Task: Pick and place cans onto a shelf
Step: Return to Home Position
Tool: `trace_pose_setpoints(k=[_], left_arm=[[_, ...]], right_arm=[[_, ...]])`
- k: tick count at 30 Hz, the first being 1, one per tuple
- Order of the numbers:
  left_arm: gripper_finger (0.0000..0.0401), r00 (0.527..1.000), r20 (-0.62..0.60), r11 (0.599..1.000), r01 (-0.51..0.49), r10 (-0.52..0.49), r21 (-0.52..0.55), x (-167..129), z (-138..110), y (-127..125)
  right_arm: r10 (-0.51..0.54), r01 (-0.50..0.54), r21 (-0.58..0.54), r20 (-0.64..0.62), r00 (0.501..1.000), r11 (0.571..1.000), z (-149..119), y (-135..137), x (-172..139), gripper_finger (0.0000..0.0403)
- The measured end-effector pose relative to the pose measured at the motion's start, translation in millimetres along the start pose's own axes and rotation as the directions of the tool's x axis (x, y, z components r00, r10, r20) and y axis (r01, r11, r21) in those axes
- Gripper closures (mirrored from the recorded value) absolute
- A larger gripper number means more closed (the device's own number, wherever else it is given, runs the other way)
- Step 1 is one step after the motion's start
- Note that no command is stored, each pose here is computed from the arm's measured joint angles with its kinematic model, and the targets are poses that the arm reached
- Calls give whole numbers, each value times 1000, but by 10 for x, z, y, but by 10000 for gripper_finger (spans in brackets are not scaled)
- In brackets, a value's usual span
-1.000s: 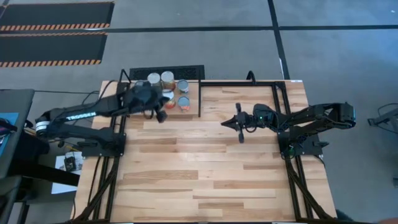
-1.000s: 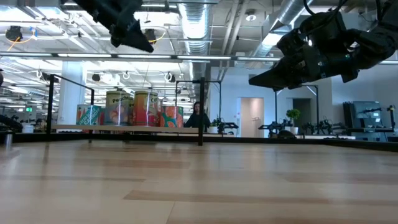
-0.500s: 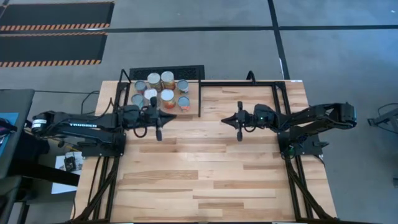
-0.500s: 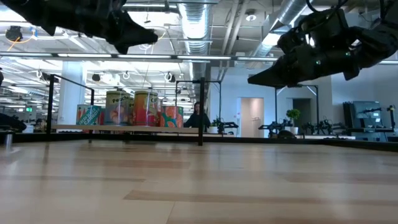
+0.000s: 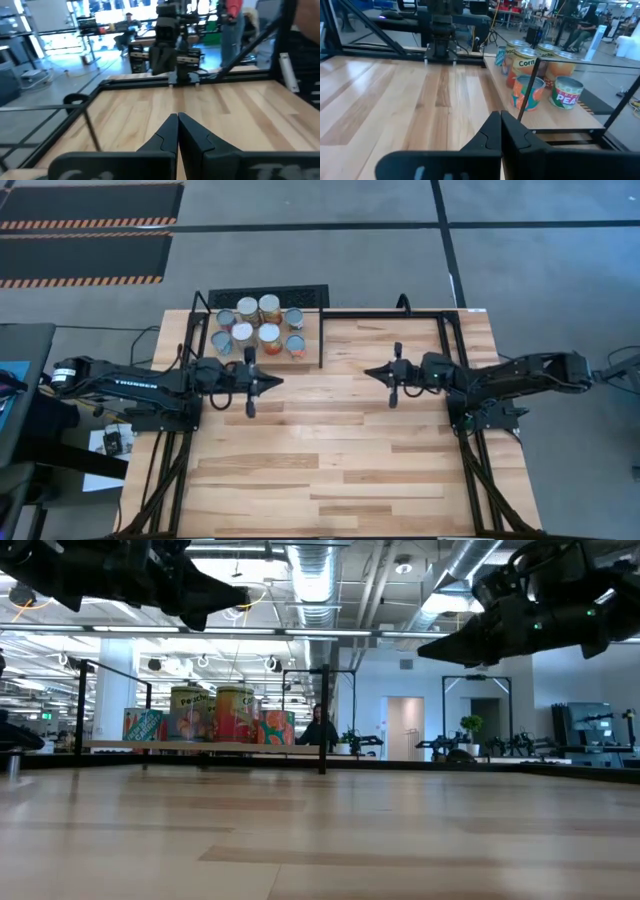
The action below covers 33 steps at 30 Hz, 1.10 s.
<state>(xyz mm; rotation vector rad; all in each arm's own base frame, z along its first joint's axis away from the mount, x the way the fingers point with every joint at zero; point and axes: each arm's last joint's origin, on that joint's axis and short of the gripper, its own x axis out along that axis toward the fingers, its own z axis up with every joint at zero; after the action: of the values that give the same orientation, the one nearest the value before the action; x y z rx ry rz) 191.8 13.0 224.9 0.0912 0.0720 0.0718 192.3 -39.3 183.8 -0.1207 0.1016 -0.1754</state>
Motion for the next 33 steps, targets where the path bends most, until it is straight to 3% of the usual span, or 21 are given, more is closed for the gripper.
trace_pose_setpoints(k=[20,33], left_arm=[[401,998,55,999,22,-23,29,-39,-79,-14],[401,997,55,998,49,-51,32,-39,-81,-22]], right_arm=[[1,-1,-8,11,1000,1000,28,3,-125,394],[34,-34,0,7,999,999,-25,25,-383,394]])
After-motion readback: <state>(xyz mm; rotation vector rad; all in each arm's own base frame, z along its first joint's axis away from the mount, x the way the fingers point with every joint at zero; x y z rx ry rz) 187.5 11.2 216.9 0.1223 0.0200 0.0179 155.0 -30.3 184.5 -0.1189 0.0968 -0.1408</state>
